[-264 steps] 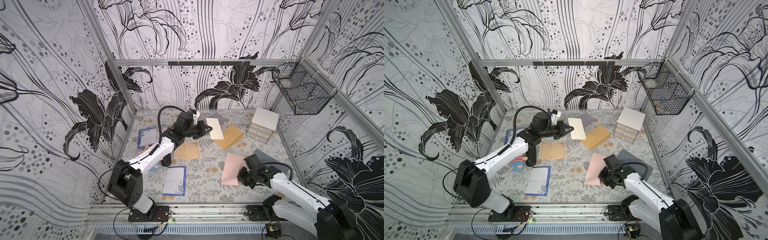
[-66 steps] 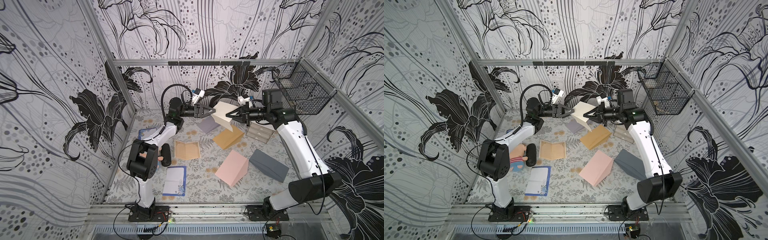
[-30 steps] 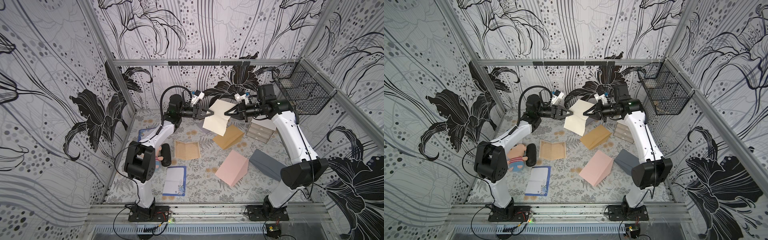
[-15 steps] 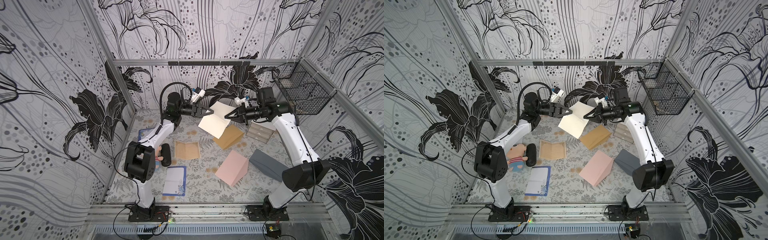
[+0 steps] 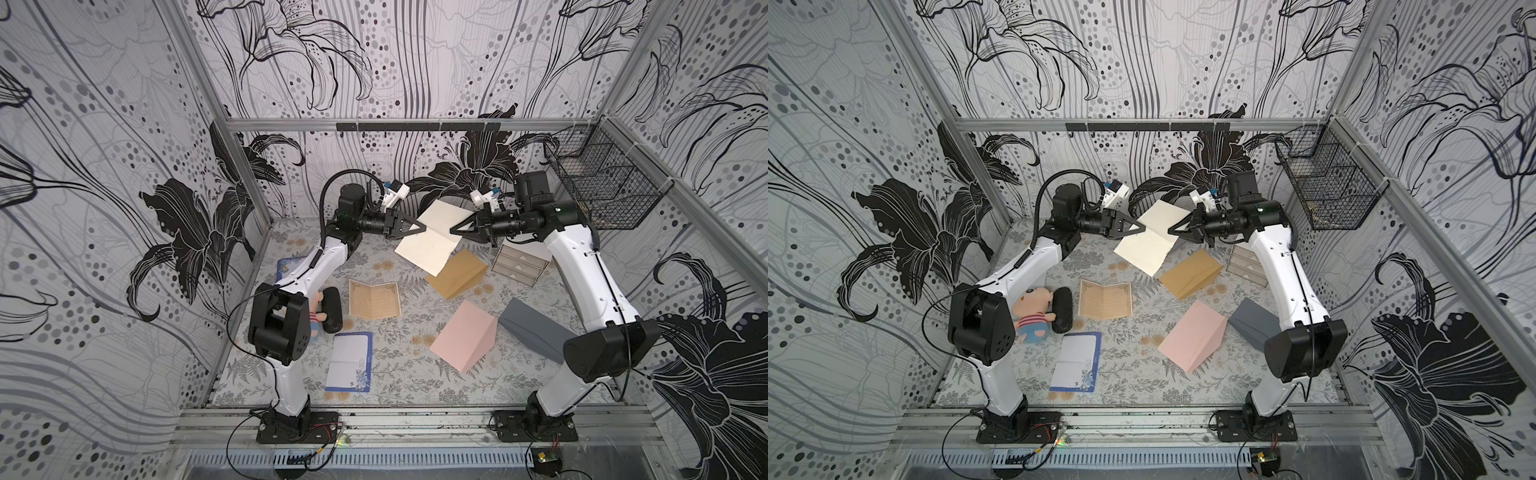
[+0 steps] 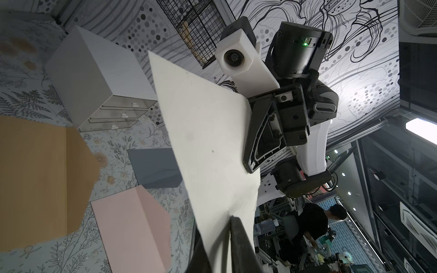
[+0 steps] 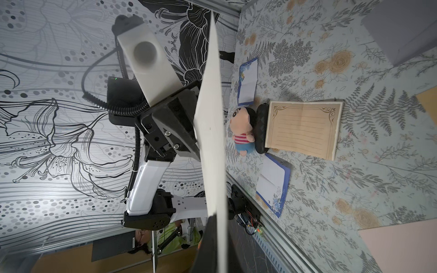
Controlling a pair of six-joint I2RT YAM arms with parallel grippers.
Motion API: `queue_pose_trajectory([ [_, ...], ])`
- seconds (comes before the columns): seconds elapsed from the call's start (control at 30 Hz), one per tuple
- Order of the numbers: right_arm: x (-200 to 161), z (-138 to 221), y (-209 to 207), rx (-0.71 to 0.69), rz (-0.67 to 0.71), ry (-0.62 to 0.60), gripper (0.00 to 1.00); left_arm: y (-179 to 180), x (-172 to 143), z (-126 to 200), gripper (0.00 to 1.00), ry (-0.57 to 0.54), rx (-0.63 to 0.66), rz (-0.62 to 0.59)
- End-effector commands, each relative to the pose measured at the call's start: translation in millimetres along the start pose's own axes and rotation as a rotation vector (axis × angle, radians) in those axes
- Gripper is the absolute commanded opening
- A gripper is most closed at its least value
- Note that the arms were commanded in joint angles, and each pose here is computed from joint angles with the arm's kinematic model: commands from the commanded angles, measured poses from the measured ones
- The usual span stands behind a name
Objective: Take the letter paper out of the envelope
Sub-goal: Unfold the letter paper.
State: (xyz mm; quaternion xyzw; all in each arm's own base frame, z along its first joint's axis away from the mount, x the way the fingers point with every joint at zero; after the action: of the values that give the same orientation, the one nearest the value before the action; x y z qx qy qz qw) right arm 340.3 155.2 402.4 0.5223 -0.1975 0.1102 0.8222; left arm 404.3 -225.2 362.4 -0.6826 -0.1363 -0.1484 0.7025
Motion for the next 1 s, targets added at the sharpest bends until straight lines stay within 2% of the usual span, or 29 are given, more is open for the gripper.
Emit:
queue_pose_trajectory([
  [0.0,-1,11,18,-0.002,0.118,-0.054,0.00,1,-1,2,0.12,-0.015,0.081,-0.040],
  [0.17,-5,12,19,-0.036,0.150,-0.045,0.00,4,1,3,0.10,-0.031,0.117,-0.022],
  [0.33,-10,11,20,-0.051,0.162,-0.041,0.00,9,-5,-2,0.09,-0.018,0.213,-0.020],
  [0.5,-17,0,21,-0.058,0.172,-0.007,0.00,4,-7,-8,0.09,-0.015,0.206,-0.030],
  [0.6,-17,0,22,-0.060,0.172,-0.014,0.00,3,-10,-13,0.17,-0.004,0.200,-0.033],
  [0.67,-16,0,24,-0.046,0.173,-0.016,0.00,4,-12,-15,0.26,-0.001,0.199,-0.030],
  [0.73,-17,0,25,-0.040,0.168,-0.008,0.00,4,-12,-14,0.40,-0.005,0.202,-0.034],
  [0.83,-19,1,27,-0.024,0.171,0.000,0.00,1,-12,-12,0.50,-0.014,0.204,-0.050],
  [0.9,-21,1,27,-0.013,0.171,0.003,0.00,2,-11,-13,0.50,-0.013,0.195,-0.052],
  [0.97,-22,1,26,-0.018,0.167,0.005,0.00,2,-10,-14,0.43,-0.010,0.181,-0.049],
])
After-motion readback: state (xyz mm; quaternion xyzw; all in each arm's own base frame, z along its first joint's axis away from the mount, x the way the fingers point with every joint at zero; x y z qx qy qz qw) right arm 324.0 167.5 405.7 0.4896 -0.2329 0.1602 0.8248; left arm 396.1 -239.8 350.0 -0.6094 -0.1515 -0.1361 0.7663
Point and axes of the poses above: each gripper's point midway between its finger pads, its own z axis back along the fingers, its own y axis along the line the jaws close on, x = y × z, the point moved 7 cm from there along z, back along the fingers, and after that the axes turned 13 degrees about z, right-handed, at the moved point
